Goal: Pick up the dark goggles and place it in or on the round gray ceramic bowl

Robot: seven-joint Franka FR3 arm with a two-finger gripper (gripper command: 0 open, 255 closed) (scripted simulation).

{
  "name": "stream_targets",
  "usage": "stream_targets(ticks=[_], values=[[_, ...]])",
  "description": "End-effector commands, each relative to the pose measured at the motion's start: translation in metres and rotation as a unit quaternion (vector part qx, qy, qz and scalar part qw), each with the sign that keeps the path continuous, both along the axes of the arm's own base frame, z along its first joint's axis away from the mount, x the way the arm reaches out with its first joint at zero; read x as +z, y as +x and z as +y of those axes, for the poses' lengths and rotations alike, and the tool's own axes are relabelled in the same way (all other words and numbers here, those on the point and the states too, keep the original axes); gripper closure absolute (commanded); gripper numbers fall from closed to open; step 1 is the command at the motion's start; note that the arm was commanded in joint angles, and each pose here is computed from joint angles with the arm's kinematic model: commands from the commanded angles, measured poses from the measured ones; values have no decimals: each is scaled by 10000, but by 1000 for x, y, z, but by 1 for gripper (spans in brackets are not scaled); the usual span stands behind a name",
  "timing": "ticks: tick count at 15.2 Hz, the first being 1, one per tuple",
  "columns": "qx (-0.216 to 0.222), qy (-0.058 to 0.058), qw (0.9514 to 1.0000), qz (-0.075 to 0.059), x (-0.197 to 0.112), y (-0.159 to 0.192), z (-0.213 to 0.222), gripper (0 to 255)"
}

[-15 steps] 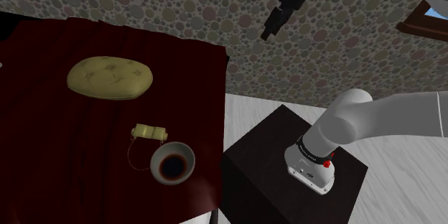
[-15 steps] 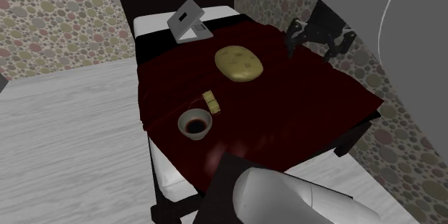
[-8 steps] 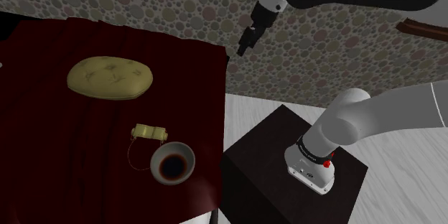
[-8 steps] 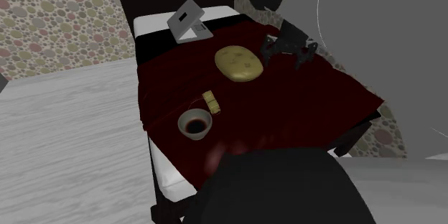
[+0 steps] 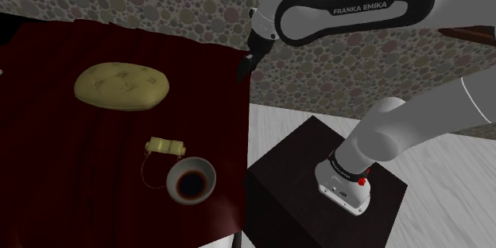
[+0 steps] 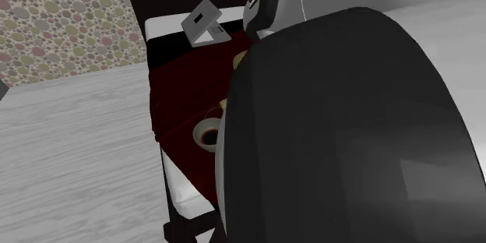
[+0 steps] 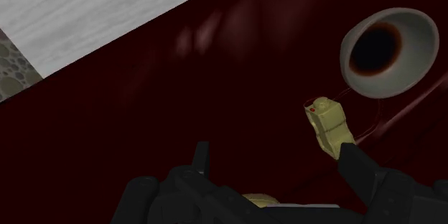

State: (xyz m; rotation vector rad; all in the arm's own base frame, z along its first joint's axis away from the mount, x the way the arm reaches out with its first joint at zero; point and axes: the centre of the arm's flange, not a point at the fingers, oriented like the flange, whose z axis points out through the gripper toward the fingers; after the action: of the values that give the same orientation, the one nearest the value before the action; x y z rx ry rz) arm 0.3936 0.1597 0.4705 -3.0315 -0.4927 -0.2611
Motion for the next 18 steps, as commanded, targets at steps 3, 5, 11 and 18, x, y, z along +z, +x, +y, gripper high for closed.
stream_targets(ticks=[3, 5, 11, 18], values=[[193, -68, 9998, -29, -36, 16, 37, 0], [288, -106, 9995, -39, -55, 23, 55, 0], [572, -221, 9981, -68, -111, 44, 109, 0], [902, -354, 9952, -102, -178, 65, 171, 0]])
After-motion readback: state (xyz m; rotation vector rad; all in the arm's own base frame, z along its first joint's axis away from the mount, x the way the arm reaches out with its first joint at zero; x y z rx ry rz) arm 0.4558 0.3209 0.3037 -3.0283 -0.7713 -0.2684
